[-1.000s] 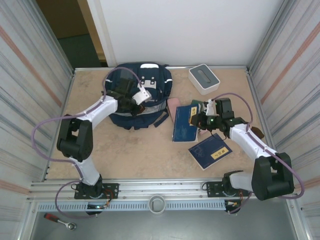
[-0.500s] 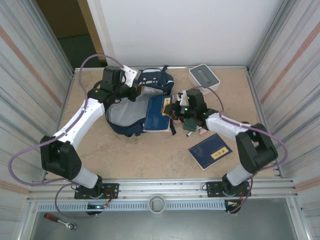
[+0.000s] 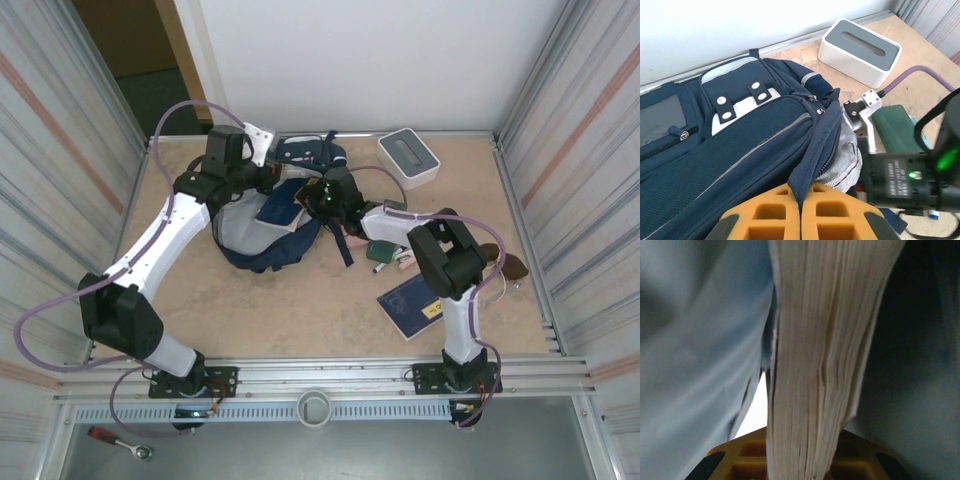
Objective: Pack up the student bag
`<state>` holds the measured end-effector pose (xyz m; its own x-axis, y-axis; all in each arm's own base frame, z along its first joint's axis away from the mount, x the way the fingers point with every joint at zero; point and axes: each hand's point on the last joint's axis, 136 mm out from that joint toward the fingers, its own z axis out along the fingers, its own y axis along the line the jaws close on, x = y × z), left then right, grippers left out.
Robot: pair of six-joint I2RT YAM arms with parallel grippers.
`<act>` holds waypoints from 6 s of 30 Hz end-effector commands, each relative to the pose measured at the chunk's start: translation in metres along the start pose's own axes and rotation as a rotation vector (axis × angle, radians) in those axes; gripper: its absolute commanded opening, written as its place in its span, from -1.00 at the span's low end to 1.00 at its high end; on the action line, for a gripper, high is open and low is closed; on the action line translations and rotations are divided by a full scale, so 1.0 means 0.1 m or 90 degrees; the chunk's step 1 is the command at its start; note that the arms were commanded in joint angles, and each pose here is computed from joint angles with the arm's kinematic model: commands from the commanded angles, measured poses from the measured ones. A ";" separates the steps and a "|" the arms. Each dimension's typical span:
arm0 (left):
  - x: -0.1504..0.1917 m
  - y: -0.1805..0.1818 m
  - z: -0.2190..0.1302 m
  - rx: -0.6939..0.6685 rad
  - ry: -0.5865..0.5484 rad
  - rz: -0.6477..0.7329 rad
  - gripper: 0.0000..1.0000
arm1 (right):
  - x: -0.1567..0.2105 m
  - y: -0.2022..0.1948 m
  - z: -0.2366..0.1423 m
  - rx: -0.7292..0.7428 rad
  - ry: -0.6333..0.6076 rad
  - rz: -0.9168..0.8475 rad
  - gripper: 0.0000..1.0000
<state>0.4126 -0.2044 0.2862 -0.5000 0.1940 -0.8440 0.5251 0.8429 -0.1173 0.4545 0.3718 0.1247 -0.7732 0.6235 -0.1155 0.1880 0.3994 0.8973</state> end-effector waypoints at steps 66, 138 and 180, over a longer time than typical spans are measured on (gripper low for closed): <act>1.57 -0.19 0.59 -0.013 0.177 0.189 0.22 | -0.42 -1.07 -2.16 0.276 0.060 -0.327 0.46; 2.13 -0.39 -0.23 0.057 0.134 -0.258 0.42 | 1.57 -1.11 -1.64 0.293 0.277 -0.422 0.54; 2.90 -0.95 -0.11 0.127 0.261 -0.241 0.24 | 1.33 -1.76 -1.86 0.322 0.134 -0.273 0.41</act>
<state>0.2013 -0.2421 0.0604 -0.8931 0.1502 -0.4240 0.3965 0.7080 -0.5845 0.2129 0.2724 0.0432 -0.9367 0.2169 -0.2748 0.0327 0.8358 0.5480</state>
